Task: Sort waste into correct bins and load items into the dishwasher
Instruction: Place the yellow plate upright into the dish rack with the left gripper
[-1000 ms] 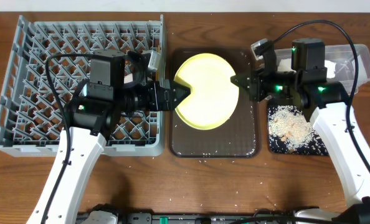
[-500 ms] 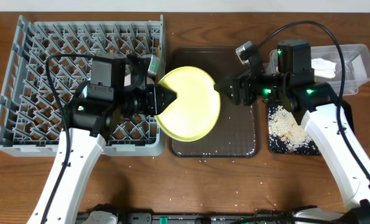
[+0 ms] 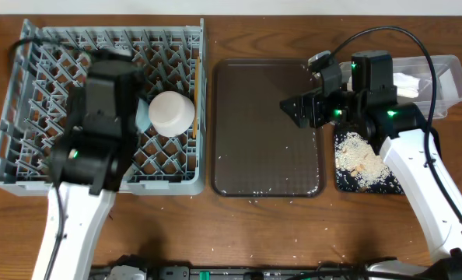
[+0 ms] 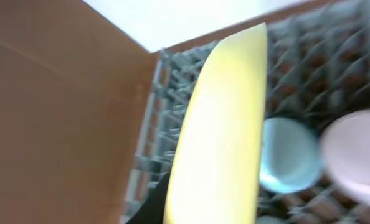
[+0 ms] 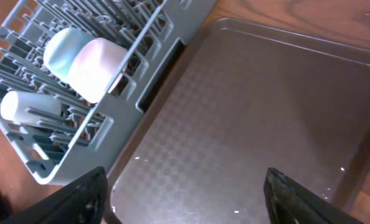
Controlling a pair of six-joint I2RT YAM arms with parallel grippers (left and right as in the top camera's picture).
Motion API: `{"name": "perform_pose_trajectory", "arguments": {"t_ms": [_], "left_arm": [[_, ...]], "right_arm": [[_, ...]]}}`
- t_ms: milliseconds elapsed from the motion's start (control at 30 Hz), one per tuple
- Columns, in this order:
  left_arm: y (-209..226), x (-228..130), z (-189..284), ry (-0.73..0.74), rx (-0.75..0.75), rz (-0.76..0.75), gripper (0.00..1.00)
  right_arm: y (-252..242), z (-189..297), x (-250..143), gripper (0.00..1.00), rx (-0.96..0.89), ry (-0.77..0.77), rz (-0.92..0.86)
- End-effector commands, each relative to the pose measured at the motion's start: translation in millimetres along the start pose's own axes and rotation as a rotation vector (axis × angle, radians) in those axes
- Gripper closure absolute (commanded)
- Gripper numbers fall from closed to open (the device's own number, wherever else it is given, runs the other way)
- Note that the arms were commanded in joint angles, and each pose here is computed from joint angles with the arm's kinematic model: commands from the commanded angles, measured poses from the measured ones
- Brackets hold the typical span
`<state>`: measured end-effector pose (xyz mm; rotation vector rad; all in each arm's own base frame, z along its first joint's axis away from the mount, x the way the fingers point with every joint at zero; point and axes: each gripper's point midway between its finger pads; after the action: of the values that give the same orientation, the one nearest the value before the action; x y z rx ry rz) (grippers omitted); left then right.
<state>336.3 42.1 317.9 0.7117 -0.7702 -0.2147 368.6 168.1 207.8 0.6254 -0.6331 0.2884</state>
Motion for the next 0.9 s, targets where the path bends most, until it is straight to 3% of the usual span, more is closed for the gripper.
{"name": "perform_pose_trajectory", "arguments": {"t_ms": [0,167,300,533,733,867], "left_arm": [[14,-6,-23,0.110,0.131,-0.193,0.92],[11,-12,-70,0.185,0.140,-0.160,0.92],[-7,-21,-107,0.205,0.030,-0.129,0.93],[-16,-31,-125,0.199,-0.084,-0.015,0.92],[1,-45,-138,0.234,-0.053,0.013,0.92],[-19,-50,-153,0.239,-0.138,0.040,0.92]], "right_arm": [[-1,7,5,0.20,-0.021,-0.021,-0.003],[-1,7,4,0.19,-0.022,-0.019,-0.015],[-1,7,2,0.19,-0.023,-0.010,-0.021],[-1,7,1,0.18,-0.023,-0.007,-0.023],[-1,7,1,0.18,-0.023,-0.007,-0.023],[-1,7,1,0.18,-0.023,-0.008,-0.023]]}}
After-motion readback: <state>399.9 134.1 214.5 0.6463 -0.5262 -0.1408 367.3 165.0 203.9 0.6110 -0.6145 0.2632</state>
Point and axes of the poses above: each gripper's point midway between its finger pads, its own z axis back along the fingers, its own y axis along the line the jaws close on, x = y × z, and after that the axes turned 5 degrees about -z, right-handed
